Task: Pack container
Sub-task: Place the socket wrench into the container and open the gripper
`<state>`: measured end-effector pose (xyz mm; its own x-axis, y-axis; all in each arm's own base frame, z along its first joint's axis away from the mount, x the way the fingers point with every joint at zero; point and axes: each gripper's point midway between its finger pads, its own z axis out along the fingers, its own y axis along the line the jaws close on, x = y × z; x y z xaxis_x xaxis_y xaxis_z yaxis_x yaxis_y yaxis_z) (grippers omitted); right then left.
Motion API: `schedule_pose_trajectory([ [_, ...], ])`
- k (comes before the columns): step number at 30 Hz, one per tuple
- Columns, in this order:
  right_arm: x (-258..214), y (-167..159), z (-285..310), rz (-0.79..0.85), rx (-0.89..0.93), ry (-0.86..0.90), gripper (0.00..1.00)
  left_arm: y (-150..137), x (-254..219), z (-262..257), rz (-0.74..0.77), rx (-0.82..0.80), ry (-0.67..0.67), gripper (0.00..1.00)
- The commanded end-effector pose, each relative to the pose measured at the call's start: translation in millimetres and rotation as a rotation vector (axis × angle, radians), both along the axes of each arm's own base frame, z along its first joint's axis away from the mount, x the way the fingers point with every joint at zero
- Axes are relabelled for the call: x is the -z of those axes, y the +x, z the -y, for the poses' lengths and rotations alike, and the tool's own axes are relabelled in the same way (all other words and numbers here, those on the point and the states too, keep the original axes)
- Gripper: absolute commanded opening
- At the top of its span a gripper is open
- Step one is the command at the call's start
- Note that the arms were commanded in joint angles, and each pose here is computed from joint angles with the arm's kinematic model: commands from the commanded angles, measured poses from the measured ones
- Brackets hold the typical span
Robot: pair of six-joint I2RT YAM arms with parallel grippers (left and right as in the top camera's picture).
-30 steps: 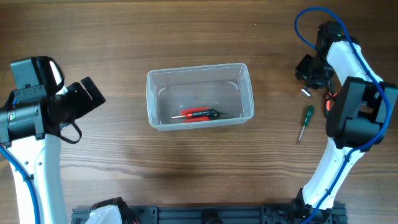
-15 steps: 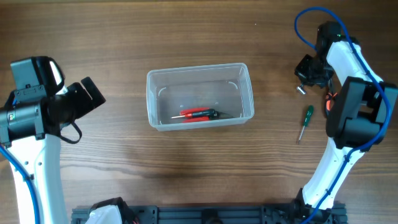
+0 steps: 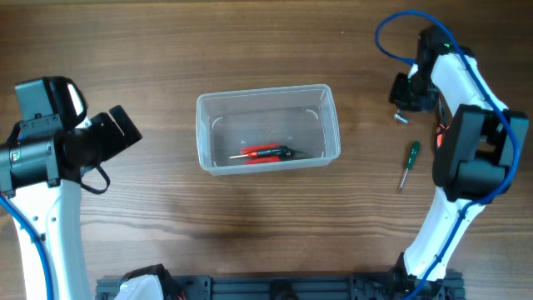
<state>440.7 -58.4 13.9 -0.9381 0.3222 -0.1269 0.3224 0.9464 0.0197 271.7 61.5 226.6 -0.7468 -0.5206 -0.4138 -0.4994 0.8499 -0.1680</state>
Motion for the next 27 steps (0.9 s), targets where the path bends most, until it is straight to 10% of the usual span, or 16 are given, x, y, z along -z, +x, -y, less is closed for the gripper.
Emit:
schedule_pose_trajectory([
  [1, -120.3, 32.5, -67.9, 0.310, -0.434, 0.006, 0.04, 1.5, -3.6, 0.1, 0.010, -0.001, -0.009, 1.00],
  [15, -159.3, -97.0, -292.3, 0.336, -1.734, -0.055, 0.04, 4.9, -5.3, -0.7, 0.025, -0.001, -0.005, 1.00],
  [27, -72.0, -102.8, -343.7, 0.339, -2.041, 0.002, 0.04, 5.5, -5.7, -0.9, 0.028, -0.001, -0.004, 1.00],
])
